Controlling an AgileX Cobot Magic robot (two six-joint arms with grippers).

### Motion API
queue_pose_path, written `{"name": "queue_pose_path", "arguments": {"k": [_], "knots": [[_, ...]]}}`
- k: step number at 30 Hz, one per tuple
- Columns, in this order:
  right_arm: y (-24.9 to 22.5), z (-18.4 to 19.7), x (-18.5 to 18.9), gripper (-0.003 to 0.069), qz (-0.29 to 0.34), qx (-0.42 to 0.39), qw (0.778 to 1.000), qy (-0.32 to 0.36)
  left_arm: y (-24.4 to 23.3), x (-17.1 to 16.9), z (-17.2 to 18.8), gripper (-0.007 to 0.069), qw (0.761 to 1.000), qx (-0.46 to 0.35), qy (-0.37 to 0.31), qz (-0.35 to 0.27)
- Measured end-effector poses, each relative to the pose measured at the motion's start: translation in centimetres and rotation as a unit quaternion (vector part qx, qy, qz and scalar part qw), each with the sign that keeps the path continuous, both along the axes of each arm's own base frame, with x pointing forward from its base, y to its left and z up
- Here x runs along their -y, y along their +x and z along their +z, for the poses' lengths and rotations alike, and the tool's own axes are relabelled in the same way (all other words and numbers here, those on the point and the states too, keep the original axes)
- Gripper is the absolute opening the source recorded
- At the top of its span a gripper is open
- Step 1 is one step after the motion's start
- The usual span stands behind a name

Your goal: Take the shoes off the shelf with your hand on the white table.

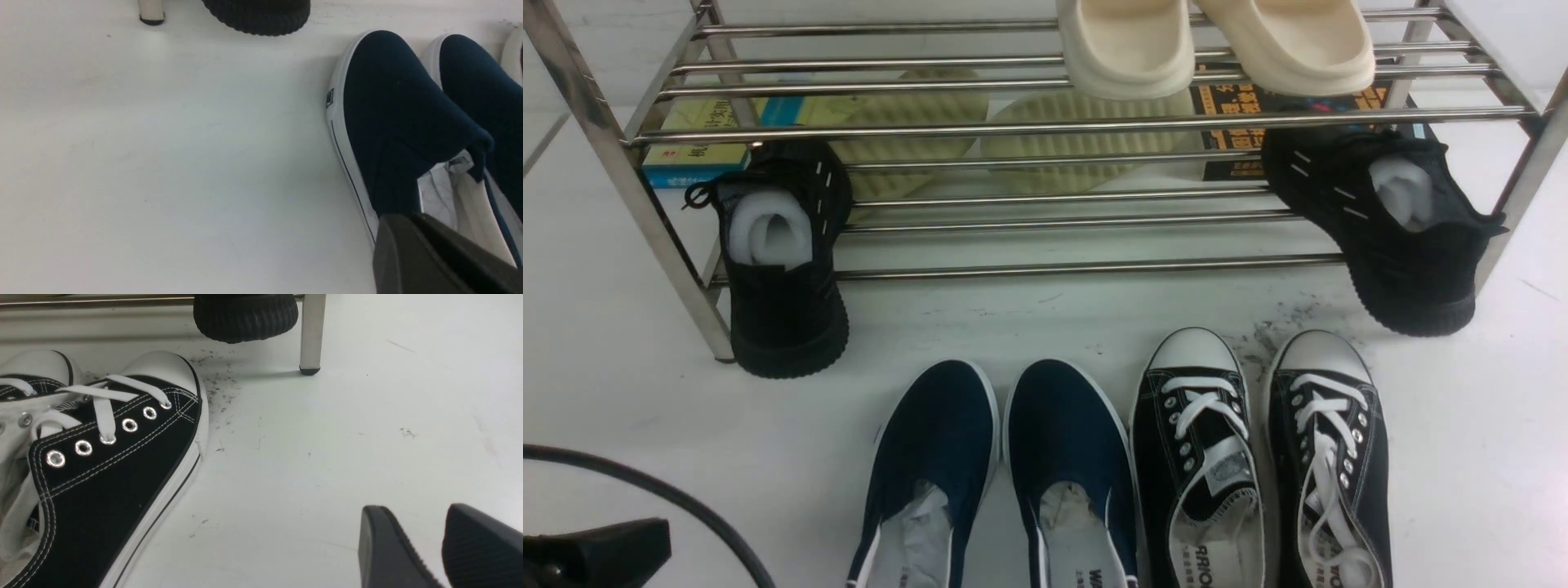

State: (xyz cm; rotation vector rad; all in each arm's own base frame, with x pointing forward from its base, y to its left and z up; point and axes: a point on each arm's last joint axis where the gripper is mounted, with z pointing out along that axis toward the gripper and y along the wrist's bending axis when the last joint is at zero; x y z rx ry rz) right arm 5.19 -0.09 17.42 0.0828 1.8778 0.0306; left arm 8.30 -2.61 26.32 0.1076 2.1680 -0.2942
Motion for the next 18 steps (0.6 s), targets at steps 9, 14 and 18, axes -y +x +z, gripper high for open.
{"name": "queue_pose_path", "arguments": {"k": [9,14,18], "knots": [[0.0,0.0,0.0,0.0240,0.000,0.000,1.000,0.000,-1.6,-0.9,-2.6,0.0050,0.993,0.118,0.008,0.002],[0.0,0.0,0.0,0.0240,0.000,0.000,1.000,0.000,-2.6,-1.9,-5.4,0.0053,0.987,0.150,0.003,0.062],[0.0,0.0,0.0,0.0240,0.000,0.000,1.000,0.000,-3.1,-2.7,-8.2,0.0055,0.980,0.150,0.006,0.131]]}}
